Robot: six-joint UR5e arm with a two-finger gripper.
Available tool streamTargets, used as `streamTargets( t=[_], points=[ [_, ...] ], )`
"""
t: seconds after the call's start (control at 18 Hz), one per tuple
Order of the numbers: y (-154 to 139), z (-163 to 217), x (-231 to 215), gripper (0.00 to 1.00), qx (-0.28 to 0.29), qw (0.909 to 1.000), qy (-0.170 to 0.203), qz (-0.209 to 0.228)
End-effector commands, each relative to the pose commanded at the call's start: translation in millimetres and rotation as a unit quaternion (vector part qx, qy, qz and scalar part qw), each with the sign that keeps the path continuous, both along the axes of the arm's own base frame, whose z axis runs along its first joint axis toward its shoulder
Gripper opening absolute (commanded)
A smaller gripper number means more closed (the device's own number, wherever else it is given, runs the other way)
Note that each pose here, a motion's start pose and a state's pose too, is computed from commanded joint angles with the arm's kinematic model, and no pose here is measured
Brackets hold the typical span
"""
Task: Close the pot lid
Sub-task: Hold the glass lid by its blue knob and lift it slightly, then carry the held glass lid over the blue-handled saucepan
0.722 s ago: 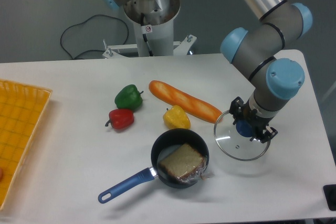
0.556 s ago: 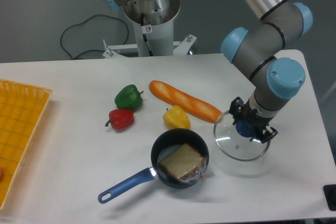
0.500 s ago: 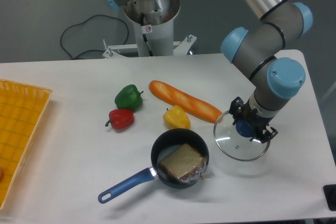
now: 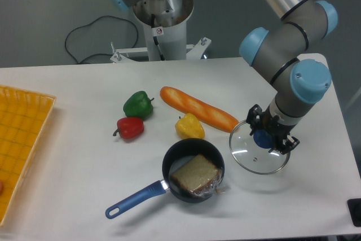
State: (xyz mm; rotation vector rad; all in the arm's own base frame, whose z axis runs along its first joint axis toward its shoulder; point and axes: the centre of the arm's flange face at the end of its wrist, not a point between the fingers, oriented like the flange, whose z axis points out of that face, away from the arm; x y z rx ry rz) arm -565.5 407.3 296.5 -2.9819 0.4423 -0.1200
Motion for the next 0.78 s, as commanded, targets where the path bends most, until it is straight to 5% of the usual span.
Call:
streamTargets(
  t=[0.33, 0.78],
  points=[
    [2, 12, 4, 0.63, 0.022, 0.9997, -0.002, 0.003],
    [-4, 62, 23, 0.63, 0.098, 0.9928, -0.018, 0.067]
  ],
)
